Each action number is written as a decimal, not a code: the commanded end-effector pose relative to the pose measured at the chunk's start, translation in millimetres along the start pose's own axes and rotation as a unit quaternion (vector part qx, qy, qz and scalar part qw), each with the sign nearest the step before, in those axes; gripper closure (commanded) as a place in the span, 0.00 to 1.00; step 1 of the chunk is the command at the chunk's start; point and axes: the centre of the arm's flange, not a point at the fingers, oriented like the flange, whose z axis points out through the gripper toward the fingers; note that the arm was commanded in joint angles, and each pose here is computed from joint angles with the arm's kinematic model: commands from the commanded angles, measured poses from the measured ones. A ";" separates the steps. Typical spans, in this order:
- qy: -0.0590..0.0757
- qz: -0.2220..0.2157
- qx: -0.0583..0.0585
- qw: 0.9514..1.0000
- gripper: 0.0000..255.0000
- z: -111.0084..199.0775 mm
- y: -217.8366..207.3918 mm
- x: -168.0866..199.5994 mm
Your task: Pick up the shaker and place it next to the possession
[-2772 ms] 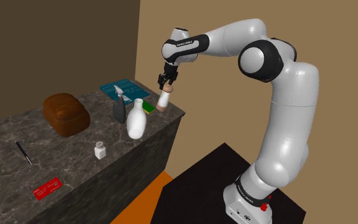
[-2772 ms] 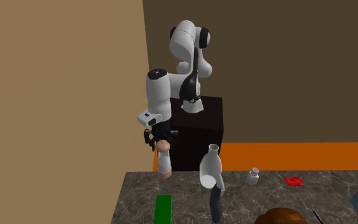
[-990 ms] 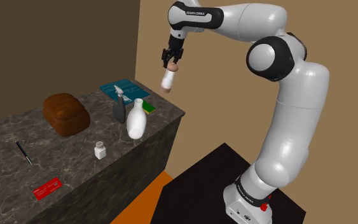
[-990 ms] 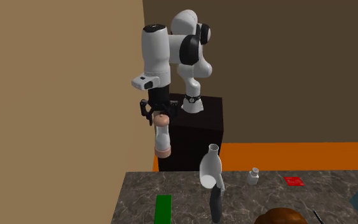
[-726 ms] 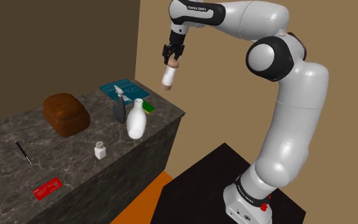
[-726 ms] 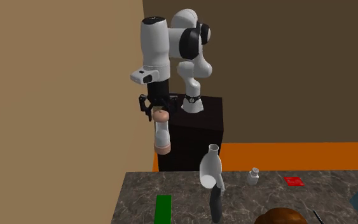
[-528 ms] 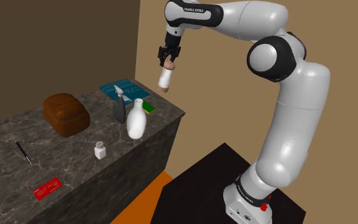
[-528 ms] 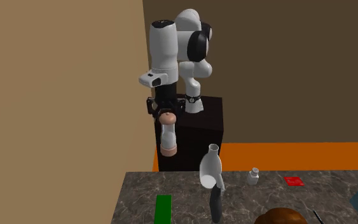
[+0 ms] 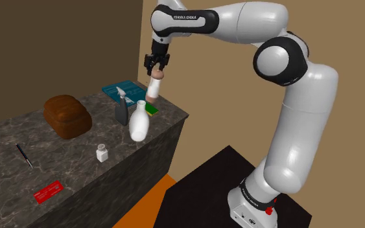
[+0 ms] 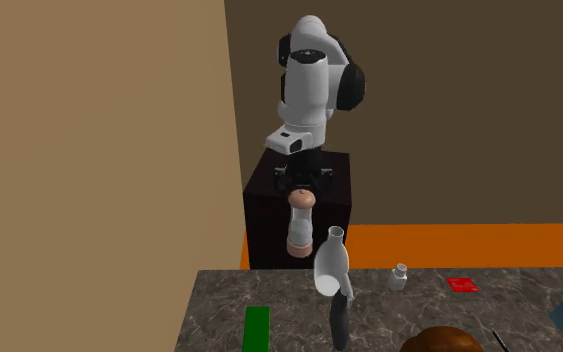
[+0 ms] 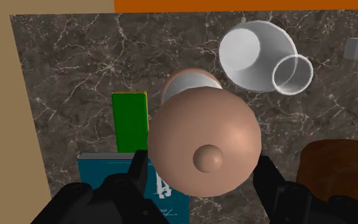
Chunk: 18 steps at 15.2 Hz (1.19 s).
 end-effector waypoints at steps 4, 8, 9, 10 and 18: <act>0.000 0.001 0.000 1.000 1.00 23.4 -61.4 1.8; 0.000 0.001 0.000 1.000 1.00 41.6 -110.8 4.5; 0.000 0.001 0.000 1.000 1.00 46.2 -123.2 5.2; 0.000 0.001 0.000 1.000 1.00 50.7 -135.6 5.9; 0.000 0.001 0.000 1.000 1.00 87.2 -234.5 11.3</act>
